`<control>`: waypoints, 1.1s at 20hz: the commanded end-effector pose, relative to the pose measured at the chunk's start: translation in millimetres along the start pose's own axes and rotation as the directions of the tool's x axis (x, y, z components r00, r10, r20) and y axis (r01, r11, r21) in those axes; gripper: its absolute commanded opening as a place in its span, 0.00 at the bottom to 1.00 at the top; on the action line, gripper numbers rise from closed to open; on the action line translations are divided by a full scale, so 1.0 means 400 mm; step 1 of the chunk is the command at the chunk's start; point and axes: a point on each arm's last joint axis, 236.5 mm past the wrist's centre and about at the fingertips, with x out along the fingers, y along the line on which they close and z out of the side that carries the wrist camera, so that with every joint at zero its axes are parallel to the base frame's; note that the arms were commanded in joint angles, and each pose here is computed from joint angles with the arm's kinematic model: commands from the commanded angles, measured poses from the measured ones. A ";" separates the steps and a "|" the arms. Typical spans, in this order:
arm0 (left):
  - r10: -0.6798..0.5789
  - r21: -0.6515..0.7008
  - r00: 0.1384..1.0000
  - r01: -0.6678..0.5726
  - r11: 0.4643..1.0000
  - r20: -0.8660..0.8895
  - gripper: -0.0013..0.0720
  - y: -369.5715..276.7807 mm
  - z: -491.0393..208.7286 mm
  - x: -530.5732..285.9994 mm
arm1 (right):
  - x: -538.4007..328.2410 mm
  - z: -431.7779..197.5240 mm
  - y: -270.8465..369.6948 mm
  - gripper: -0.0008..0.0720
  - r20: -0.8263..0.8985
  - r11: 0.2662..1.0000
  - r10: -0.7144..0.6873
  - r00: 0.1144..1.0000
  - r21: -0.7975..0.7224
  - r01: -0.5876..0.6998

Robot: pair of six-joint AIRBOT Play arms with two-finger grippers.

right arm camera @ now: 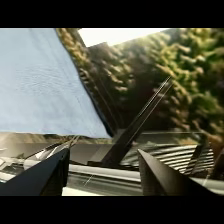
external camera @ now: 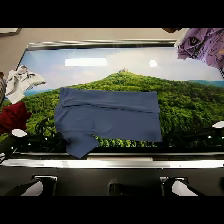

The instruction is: Fold the clothes and pants, and hang the long-sleeved shirts on hangers.

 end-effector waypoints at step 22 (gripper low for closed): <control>0.159 0.051 0.981 -0.165 0.985 0.109 0.04 -0.076 0.009 -0.225 | 0.020 -0.082 0.059 0.05 -0.012 0.997 -0.046 0.999 0.066 0.046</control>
